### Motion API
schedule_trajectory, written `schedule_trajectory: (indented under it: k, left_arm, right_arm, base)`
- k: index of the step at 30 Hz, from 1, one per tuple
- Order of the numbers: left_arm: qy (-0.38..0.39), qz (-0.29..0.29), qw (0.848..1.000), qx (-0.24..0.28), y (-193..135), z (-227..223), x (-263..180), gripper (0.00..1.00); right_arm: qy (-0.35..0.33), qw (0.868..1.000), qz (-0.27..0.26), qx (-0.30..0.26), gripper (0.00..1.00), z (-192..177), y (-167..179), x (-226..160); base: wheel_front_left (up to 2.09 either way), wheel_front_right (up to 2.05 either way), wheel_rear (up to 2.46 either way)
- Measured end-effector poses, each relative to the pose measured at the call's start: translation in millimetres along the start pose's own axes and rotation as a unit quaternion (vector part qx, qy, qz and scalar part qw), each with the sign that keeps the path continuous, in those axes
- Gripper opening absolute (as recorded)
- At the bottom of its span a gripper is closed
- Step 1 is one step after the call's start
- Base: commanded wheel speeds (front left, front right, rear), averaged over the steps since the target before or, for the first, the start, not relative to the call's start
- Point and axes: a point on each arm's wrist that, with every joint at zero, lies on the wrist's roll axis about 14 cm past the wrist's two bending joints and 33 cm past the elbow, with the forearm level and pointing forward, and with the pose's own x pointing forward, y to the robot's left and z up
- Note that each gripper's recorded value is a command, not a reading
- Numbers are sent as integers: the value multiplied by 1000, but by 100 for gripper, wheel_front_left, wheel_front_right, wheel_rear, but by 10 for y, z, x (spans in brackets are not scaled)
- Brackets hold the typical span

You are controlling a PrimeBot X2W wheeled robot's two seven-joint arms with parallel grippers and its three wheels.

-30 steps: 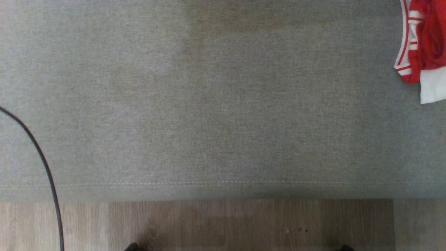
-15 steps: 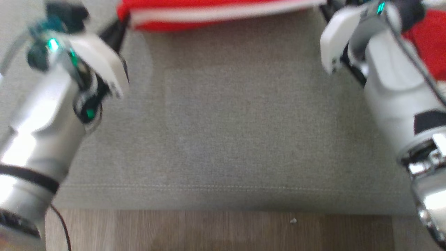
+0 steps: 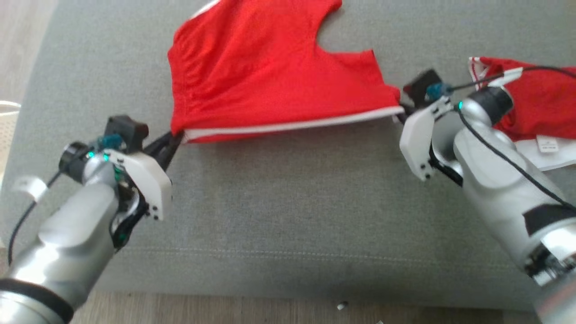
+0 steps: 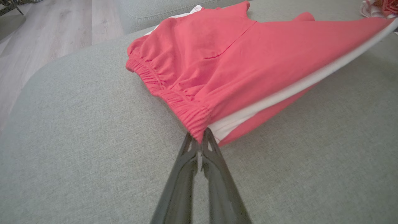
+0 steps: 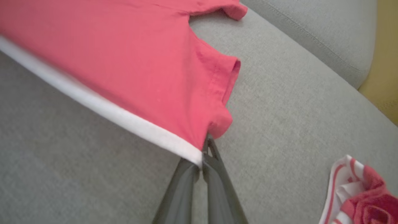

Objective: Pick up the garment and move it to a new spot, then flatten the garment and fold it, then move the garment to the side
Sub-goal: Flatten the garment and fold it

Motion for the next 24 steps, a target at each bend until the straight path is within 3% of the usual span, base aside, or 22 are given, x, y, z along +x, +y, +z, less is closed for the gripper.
schedule_trajectory:
  k: [9,24]
  left_arm:
    - [-5,-10,1000,-4,-200,-126,-178,0]
    - [10,-48,999,-6,-599,-337,-501,0]
  right_arm:
    - [72,995,65,15,0,-449,248,-293]
    - [142,985,100,13,0,-713,94,-811]
  base:
    - [0,0,0]
    - [0,0,0]
